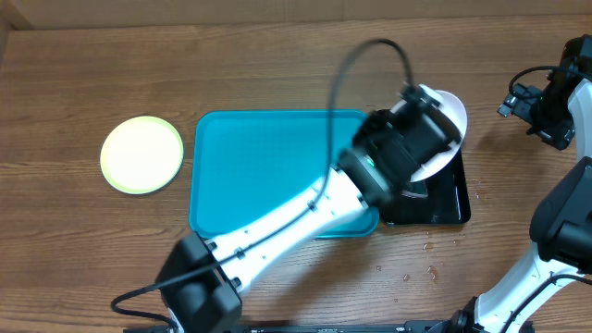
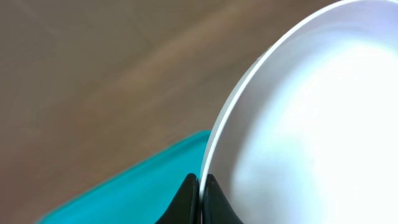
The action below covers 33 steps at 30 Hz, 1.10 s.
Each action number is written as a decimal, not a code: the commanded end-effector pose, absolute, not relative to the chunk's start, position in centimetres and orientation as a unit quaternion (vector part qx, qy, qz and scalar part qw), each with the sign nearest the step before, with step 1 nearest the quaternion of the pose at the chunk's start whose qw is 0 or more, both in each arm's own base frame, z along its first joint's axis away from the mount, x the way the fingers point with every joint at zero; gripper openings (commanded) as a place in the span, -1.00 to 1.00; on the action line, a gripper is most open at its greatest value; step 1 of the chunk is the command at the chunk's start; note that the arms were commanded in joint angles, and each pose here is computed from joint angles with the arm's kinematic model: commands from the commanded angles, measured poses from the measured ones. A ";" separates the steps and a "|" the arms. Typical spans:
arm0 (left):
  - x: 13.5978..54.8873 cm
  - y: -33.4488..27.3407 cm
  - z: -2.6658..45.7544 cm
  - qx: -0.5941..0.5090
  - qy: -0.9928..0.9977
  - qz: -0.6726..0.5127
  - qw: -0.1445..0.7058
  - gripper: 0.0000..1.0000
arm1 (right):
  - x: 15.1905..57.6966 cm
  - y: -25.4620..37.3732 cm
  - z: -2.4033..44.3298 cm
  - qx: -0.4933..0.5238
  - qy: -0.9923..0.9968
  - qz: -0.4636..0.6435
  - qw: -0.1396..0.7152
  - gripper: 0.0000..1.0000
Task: Clean dirty plates on tray and stack at the side
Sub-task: 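Lift the white plate with the left gripper and tilt it over the black tray, then carry the white plate left and lower it onto the yellow plate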
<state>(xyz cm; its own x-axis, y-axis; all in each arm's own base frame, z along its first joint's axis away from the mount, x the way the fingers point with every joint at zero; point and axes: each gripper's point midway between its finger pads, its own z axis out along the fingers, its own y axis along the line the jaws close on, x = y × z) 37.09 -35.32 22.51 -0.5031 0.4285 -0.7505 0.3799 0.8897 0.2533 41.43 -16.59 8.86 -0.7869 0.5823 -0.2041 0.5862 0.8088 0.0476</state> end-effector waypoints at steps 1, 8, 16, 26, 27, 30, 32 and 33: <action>37.0 -36.4 21.6 0.216 0.901 -0.159 0.343 -0.92 | 41.9 -16.7 10.5 0.308 0.943 -0.009 0.127 1.00; 39.1 -29.5 21.9 0.141 0.901 -0.370 0.177 -0.91 | 41.9 -16.7 10.5 0.308 0.943 -0.009 0.127 1.00; 44.1 -10.7 20.8 -0.073 0.914 -0.366 0.160 -0.91 | 41.9 -16.7 10.5 0.308 0.943 -0.009 0.127 1.00; 39.0 9.5 16.1 -0.292 0.934 -0.169 0.113 -0.92 | 41.9 -16.7 10.5 0.308 0.943 -0.009 0.127 1.00; 38.2 11.1 15.8 -0.311 0.933 -0.143 0.108 -0.91 | 41.9 -16.7 10.5 0.308 0.943 -0.009 0.127 1.00; 36.3 15.1 15.2 -0.367 0.922 -0.074 0.095 -0.92 | 41.9 -16.7 10.5 0.308 0.943 -0.009 0.127 1.00; 35.1 17.4 14.9 -0.405 0.909 -0.028 0.089 -0.92 | 41.9 -16.7 10.5 0.308 0.943 -0.009 0.127 1.00; 34.7 18.2 14.9 -0.419 0.904 -0.011 0.089 -0.92 | 41.9 -16.7 10.5 0.308 0.943 -0.009 0.127 1.00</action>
<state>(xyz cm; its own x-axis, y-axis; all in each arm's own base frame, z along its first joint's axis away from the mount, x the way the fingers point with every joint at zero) 36.40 14.19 14.55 -0.7138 -0.6965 -0.0735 -0.6581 0.7030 -0.2696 41.43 -16.59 8.86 -0.7868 0.5823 -0.2045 0.5861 0.8088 0.0477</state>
